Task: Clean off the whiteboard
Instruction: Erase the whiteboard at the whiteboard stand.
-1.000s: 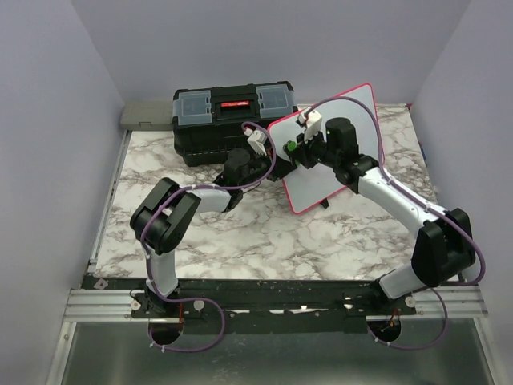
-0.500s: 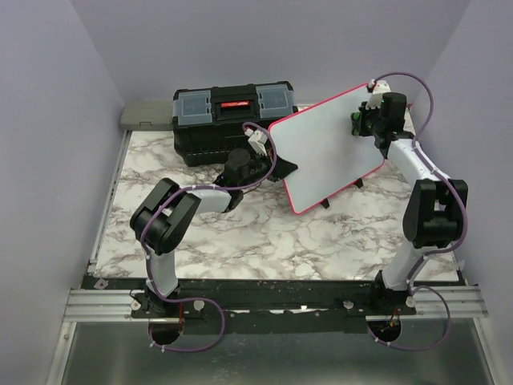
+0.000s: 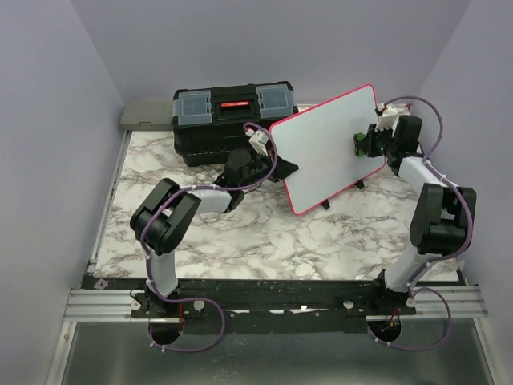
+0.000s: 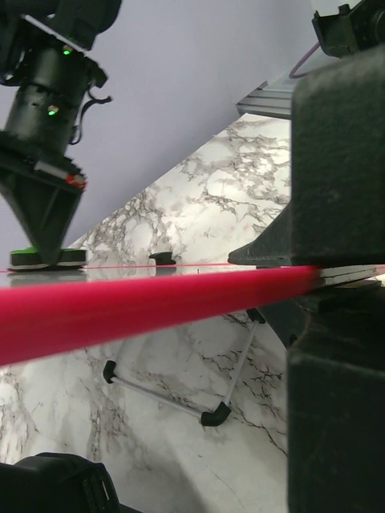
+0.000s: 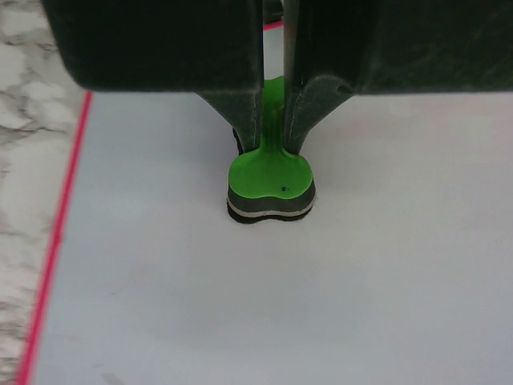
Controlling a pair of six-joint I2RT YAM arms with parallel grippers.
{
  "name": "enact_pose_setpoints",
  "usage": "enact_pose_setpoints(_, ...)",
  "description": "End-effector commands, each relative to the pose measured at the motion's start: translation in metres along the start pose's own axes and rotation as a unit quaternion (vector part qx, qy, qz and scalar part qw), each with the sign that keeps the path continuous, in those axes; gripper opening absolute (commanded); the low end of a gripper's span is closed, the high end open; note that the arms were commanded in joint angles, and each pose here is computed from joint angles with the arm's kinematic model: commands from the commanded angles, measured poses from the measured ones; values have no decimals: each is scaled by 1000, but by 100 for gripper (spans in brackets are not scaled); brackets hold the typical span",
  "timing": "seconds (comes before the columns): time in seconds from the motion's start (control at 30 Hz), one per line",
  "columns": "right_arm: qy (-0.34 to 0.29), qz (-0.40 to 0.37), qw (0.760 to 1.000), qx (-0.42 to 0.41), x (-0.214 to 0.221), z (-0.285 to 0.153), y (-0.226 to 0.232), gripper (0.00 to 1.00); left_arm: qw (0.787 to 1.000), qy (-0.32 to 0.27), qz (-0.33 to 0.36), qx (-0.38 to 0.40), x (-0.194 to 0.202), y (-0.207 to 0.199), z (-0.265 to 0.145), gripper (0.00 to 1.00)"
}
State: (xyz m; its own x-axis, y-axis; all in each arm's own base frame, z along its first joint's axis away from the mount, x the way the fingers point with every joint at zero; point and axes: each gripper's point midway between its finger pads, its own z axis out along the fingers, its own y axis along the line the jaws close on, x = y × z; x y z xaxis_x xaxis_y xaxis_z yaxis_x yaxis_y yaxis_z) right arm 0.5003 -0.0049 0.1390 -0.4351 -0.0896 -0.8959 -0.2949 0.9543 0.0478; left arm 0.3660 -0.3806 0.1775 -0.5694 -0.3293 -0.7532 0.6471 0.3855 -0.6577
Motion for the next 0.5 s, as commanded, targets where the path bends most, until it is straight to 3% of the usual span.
enact_pose_setpoints(0.0, -28, -14, 990, -141, 0, -23, 78, 1, 993, 15, 41, 111, -4, -61, -1, 0)
enact_pose_setpoints(0.33, -34, -78, 971, -223, 13, -54, 203, 1, 994, 12, 33, 106, -3, -59, 3, 0)
enact_pose_setpoints(0.47, -37, -91, 968, -230, 13, -57, 229, 1, 994, 11, 34, 105, -3, -59, 2, 0)
